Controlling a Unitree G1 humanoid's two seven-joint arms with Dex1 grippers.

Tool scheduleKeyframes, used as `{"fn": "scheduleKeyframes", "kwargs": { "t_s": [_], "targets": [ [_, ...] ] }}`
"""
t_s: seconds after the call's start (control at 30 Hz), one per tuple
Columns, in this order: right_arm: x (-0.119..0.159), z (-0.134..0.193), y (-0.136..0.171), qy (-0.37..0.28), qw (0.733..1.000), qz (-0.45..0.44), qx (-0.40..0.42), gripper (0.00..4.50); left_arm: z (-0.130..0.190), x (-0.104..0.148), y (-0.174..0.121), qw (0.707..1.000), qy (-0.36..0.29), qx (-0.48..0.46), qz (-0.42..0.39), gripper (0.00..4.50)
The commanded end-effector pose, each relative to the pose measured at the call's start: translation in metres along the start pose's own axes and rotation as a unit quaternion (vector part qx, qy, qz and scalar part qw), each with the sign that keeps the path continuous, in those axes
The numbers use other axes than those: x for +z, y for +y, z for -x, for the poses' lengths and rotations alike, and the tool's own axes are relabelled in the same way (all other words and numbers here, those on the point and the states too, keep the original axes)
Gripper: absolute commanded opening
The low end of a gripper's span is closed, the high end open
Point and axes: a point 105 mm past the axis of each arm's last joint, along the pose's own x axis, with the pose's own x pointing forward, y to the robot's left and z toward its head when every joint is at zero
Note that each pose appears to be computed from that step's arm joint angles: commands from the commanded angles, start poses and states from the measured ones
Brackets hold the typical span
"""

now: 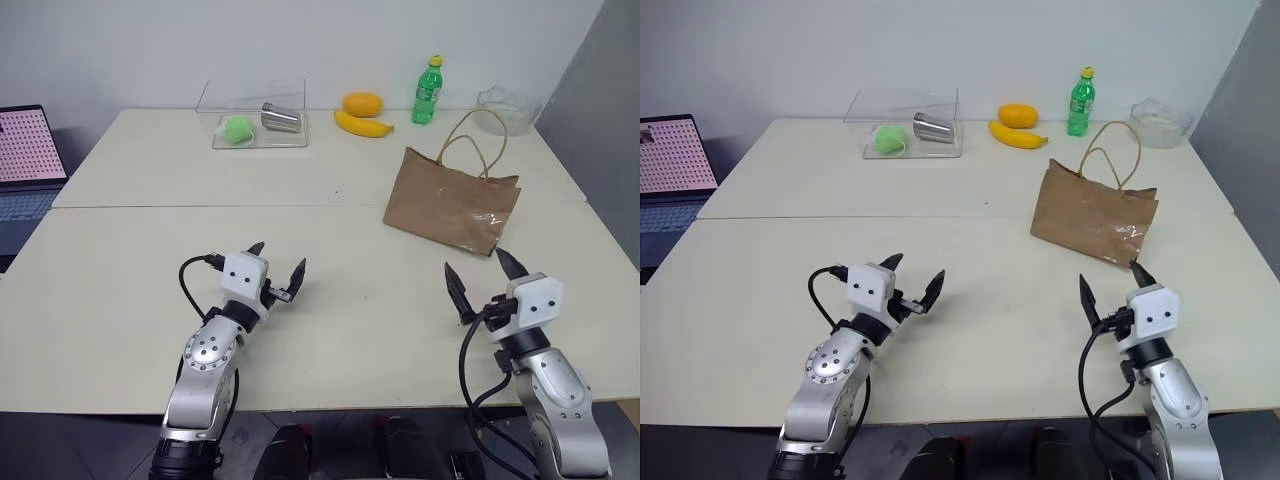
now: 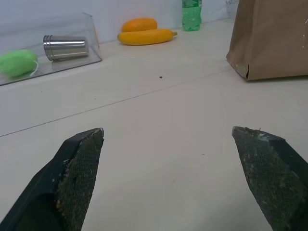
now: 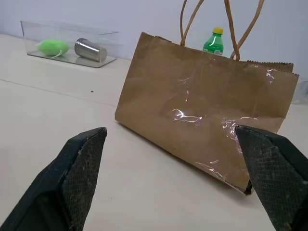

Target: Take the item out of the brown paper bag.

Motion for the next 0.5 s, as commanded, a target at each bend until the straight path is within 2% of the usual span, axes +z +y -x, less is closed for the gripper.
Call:
{"fn": "scheduleKeyframes", "kwargs": {
  "t_s": [0.03,0.5],
  "targets": [
    [0.0170,-0.0003,0.0009,-0.031,0.999,0.008,0.003,4.50,-0.0012,0.0168,-0.0055,0.999,-0.036,-0.013,0.001,4.49],
    [0.0121,-0.0010,0.0014,-0.013,1.000,0.002,-0.001,4.50,-0.0040,0.0199,-0.0032,0.999,-0.036,-0.012,-0.019,4.49]
  ]
}}
